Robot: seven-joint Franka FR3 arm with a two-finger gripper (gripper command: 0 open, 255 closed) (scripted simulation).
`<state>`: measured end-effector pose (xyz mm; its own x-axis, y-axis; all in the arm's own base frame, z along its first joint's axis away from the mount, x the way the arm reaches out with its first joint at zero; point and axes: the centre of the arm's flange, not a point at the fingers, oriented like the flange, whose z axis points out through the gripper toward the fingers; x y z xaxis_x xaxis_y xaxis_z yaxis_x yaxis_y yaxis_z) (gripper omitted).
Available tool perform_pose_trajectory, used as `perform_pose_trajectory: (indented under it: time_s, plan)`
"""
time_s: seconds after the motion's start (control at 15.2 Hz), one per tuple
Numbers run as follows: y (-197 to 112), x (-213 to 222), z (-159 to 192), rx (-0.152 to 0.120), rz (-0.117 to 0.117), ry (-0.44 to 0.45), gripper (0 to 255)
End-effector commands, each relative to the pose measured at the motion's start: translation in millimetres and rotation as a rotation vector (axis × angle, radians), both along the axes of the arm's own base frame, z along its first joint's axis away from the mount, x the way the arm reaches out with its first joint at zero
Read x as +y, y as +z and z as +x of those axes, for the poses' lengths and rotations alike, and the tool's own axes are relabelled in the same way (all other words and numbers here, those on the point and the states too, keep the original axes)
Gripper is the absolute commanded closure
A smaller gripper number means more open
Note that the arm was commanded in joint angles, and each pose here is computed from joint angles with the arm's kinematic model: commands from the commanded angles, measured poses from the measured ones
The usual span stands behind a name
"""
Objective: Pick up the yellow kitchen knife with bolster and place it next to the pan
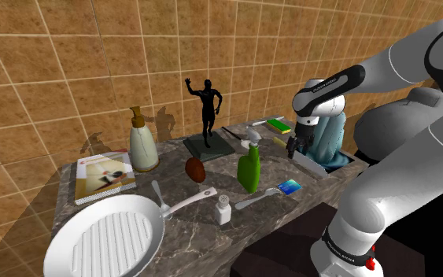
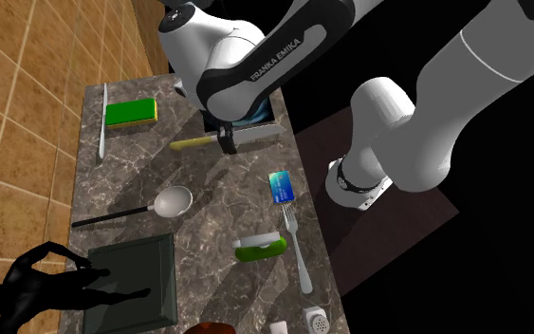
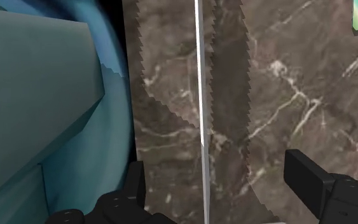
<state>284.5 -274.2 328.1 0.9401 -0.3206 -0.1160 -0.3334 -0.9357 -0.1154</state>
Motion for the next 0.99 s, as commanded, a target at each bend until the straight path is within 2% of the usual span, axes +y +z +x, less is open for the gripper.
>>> perform_pose_trajectory:
  time_s: [0.0, 0.26, 0.33, 0.92]
  plan:
    - [-1.1, -0.2, 0.4, 0.0, 0.0, 0.0, 0]
    - [-1.0, -0.1, 0.3, 0.0, 0.0, 0.0, 0]
    - [-1.0, -0.1, 0.3, 0.0, 0.0, 0.0, 255]
    - [-1.1, -0.2, 0.4, 0.0, 0.0, 0.0, 255]
